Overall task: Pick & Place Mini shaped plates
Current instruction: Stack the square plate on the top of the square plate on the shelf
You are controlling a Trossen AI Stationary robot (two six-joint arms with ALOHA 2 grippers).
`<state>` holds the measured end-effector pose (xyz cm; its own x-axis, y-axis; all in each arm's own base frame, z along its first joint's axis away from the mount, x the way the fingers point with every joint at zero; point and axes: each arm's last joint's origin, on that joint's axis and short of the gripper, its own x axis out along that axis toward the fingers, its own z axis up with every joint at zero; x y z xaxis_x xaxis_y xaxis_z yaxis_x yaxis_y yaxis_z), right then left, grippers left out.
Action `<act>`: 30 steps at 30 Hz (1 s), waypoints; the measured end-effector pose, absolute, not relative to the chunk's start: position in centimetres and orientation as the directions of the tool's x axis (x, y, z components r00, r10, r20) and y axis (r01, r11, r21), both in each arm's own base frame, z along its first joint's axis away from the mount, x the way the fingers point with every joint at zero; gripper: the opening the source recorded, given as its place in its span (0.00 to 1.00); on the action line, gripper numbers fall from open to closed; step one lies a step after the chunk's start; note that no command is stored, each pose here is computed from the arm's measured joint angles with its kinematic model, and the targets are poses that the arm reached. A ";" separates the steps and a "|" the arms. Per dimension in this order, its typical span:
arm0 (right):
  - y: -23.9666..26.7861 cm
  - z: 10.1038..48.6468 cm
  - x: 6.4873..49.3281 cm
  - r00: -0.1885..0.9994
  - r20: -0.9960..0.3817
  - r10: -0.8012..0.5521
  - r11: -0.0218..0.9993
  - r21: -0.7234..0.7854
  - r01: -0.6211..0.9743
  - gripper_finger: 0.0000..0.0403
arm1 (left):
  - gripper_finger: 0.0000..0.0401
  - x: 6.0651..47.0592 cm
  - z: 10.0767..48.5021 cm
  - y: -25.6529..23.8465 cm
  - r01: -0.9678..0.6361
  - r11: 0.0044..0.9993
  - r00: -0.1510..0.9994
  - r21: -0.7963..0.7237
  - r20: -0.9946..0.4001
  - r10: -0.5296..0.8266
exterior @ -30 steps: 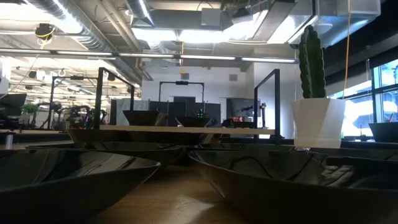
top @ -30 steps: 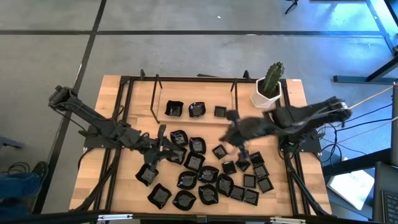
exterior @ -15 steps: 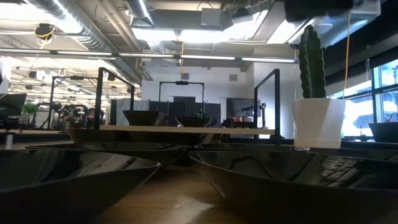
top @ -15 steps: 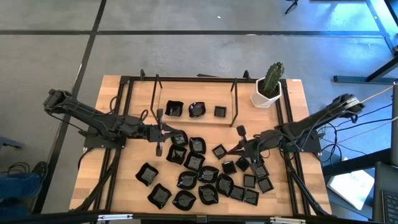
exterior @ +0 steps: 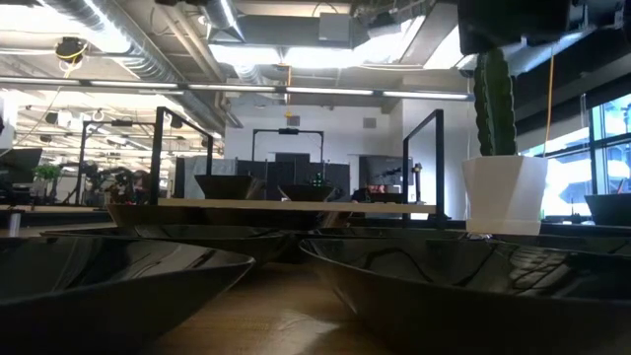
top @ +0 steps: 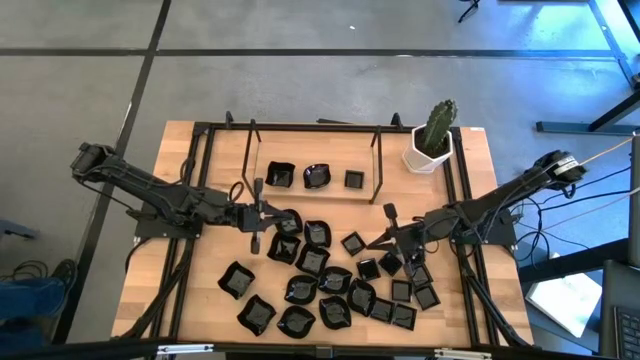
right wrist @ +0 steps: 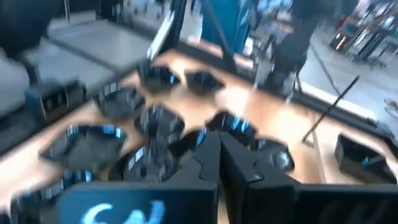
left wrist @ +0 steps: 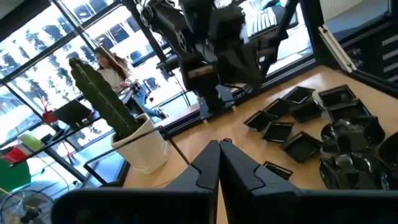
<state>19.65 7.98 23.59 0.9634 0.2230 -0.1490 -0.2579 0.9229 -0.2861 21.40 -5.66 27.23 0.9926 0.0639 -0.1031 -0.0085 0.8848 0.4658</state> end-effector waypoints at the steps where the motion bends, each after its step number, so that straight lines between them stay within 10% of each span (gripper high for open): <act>1: 8.0 23.9 19.7 0.966 -0.119 0.228 0.929 -0.271 -0.252 0.02 | 0.01 21.4 27.2 -5.7 -0.007 0.884 0.992 0.467 -0.107 0.064; 30: 8.7 24.2 19.9 0.915 -0.063 0.399 0.905 -0.131 -0.404 0.03 | 0.01 21.3 26.5 -5.6 0.026 0.881 0.983 0.473 -0.173 0.064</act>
